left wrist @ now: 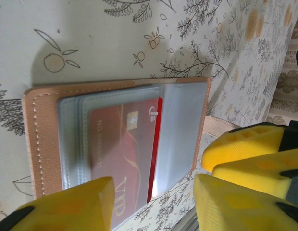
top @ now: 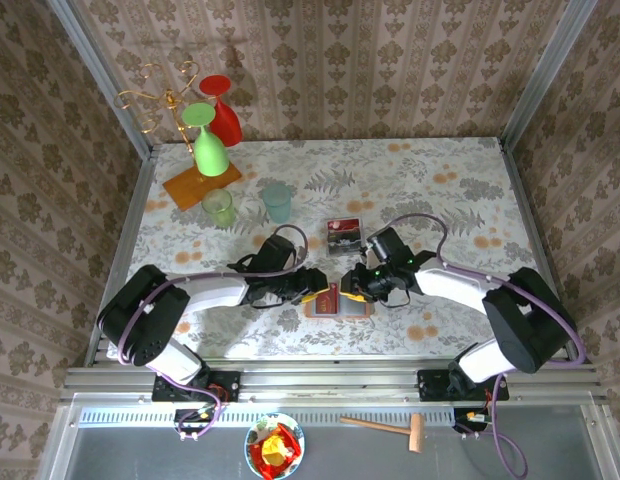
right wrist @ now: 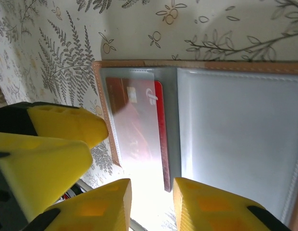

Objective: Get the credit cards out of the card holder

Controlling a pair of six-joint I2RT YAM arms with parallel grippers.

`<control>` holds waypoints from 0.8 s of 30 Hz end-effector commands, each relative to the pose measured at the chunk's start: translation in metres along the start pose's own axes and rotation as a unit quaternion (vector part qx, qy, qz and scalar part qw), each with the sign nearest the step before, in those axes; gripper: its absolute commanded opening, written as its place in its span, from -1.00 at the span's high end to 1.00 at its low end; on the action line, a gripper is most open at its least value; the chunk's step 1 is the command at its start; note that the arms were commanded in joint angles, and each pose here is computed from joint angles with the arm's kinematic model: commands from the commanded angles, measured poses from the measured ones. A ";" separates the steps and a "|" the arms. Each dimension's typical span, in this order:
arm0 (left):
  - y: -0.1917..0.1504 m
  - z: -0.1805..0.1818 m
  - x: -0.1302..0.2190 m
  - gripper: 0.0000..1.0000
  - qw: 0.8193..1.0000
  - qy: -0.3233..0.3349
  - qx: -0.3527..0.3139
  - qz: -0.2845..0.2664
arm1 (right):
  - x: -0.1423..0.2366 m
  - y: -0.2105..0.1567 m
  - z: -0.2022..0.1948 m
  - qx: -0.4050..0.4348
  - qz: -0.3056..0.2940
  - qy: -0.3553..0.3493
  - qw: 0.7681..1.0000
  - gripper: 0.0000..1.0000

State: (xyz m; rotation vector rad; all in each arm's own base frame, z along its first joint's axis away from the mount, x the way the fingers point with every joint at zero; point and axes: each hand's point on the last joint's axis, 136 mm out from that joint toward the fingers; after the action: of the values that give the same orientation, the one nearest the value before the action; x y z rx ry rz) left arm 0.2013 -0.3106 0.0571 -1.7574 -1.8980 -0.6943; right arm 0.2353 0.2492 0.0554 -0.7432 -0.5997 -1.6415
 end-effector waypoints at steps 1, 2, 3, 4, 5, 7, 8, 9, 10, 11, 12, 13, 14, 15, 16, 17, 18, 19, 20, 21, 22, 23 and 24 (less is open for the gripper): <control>0.003 0.001 0.005 0.12 1.000 -0.001 -0.008 -0.013 | -0.008 0.008 0.009 0.001 -0.009 0.003 1.000 0.41; 0.003 0.004 0.005 0.14 1.000 0.003 -0.009 -0.013 | -0.011 0.008 0.009 0.002 -0.006 0.001 1.000 0.42; 0.002 0.007 0.005 0.16 1.000 0.009 -0.008 -0.013 | -0.013 0.007 0.009 0.002 -0.004 0.001 1.000 0.42; 0.000 0.010 0.005 0.16 1.000 0.015 -0.009 -0.012 | -0.014 0.007 0.009 0.002 -0.002 0.000 1.000 0.42; -0.001 0.014 0.005 0.17 1.000 0.021 -0.008 -0.011 | -0.016 0.006 0.009 0.002 0.000 -0.001 1.000 0.42; -0.003 0.020 0.006 0.17 1.000 0.027 -0.005 -0.011 | -0.018 0.006 0.009 0.001 0.001 -0.002 1.000 0.42; -0.004 0.022 0.006 0.18 1.000 0.029 -0.002 -0.010 | -0.019 0.006 0.010 0.003 0.003 -0.002 1.000 0.42; -0.004 0.024 0.006 0.18 0.999 0.031 -0.001 -0.010 | -0.020 0.006 0.010 0.003 0.003 -0.003 1.000 0.42; -0.005 0.026 0.006 0.18 0.999 0.031 0.000 -0.009 | -0.021 0.006 0.011 0.002 0.004 -0.003 1.000 0.42; -0.006 0.027 0.005 0.18 0.999 0.033 0.000 -0.008 | -0.022 0.006 0.011 0.003 0.004 -0.003 1.000 0.42; -0.007 0.028 0.005 0.18 0.999 0.034 0.001 -0.007 | -0.023 0.006 0.011 0.003 0.005 -0.003 1.000 0.42; -0.007 0.030 0.005 0.17 0.999 0.035 0.002 -0.007 | -0.023 0.006 0.012 0.005 0.005 -0.002 1.000 0.42; -0.007 0.031 0.004 0.18 0.999 0.036 0.003 -0.007 | -0.024 0.006 0.012 0.004 0.006 -0.002 1.000 0.43; -0.007 0.031 0.004 0.17 0.999 0.037 0.003 -0.006 | -0.025 0.006 0.013 0.004 0.007 -0.002 1.000 0.43; -0.007 0.031 0.004 0.17 0.999 0.037 0.003 -0.007 | -0.025 0.006 0.013 0.004 0.007 -0.002 1.000 0.42; -0.008 0.033 0.004 0.17 0.999 0.038 0.005 -0.006 | -0.026 0.006 0.013 0.004 0.008 -0.003 1.000 0.42; -0.008 0.033 0.004 0.17 0.999 0.039 0.004 -0.007 | -0.027 0.006 0.013 0.005 0.009 -0.002 1.000 0.42; -0.008 0.034 0.004 0.16 0.999 0.040 0.005 -0.005 | -0.028 0.006 0.013 0.004 0.009 -0.003 1.000 0.42; -0.009 0.034 0.004 0.16 0.999 0.040 0.005 -0.005 | -0.029 0.006 0.014 0.005 0.010 -0.002 1.000 0.42; -0.009 0.035 0.004 0.16 0.999 0.041 0.006 -0.005 | -0.029 0.006 0.014 0.005 0.010 -0.002 1.000 0.42; -0.009 0.035 0.004 0.16 0.999 0.041 0.006 -0.005 | -0.030 0.006 0.014 0.005 0.011 -0.002 1.000 0.42; -0.010 0.035 0.004 0.16 0.999 0.041 0.005 -0.004 | -0.031 0.005 0.013 0.005 0.012 -0.003 1.000 0.42; -0.009 0.035 0.004 0.16 0.999 0.040 0.006 -0.004 | -0.031 0.005 0.013 0.005 0.013 -0.003 1.000 0.42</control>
State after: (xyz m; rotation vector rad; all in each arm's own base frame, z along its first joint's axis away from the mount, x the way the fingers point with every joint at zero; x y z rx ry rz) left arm 0.1951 -0.2936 0.0379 -1.7044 -1.8689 -0.7195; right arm 0.2405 0.2723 0.0385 -0.7551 -0.5997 -1.6011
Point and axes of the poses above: each hand's point on the last joint's axis, 136 mm out from that joint toward the fingers, its own x axis back along the fingers, its own z axis along the line the jaws close on, y = z × x, and after that the axes turned 2 degrees about -x, right-handed
